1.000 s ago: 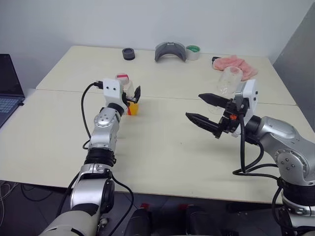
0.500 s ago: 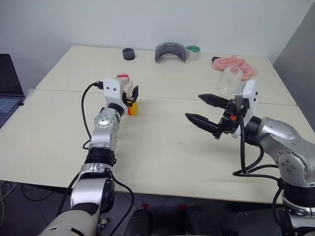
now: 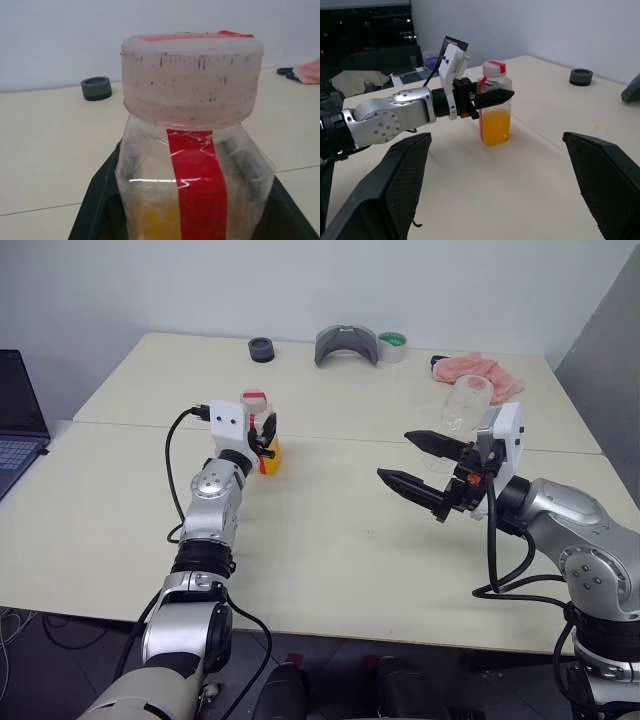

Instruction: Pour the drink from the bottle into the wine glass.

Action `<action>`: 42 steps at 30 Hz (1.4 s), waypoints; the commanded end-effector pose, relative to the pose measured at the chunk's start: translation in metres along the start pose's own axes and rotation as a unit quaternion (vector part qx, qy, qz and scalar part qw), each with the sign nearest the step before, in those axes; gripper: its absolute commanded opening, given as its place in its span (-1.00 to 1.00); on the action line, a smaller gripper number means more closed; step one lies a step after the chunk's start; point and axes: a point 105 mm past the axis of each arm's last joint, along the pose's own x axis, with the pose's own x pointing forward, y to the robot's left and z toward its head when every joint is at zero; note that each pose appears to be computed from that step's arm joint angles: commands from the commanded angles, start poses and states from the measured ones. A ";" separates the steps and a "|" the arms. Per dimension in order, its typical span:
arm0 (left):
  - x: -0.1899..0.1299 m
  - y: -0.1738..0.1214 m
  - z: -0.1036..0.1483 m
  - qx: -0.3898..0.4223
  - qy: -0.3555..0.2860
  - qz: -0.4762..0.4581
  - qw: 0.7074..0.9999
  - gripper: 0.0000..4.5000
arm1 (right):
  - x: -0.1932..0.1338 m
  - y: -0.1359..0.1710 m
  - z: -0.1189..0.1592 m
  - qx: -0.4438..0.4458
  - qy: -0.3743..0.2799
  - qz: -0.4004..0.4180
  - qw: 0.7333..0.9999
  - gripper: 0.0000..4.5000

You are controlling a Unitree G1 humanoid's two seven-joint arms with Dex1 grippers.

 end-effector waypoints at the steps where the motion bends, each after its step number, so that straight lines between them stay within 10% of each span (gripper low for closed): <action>1: 0.003 -0.006 0.041 0.004 -0.047 -0.032 0.998 -0.21 | 0.002 -0.005 0.015 -0.028 -0.012 -0.001 1.000 1.00; 11: -0.018 -0.093 0.068 -0.043 -0.037 -0.291 0.955 -0.21 | 0.022 -0.021 0.035 -0.043 -0.029 0.021 0.998 1.00; 29: -0.073 -0.149 0.097 -0.041 -0.035 -0.578 0.814 -0.21 | 0.029 -0.008 0.053 -0.019 -0.043 0.054 0.997 1.00; 42: -0.064 -0.146 0.090 -0.026 -0.032 -0.573 0.819 -0.21 | 0.032 0.012 0.056 -0.004 -0.039 0.067 0.997 1.00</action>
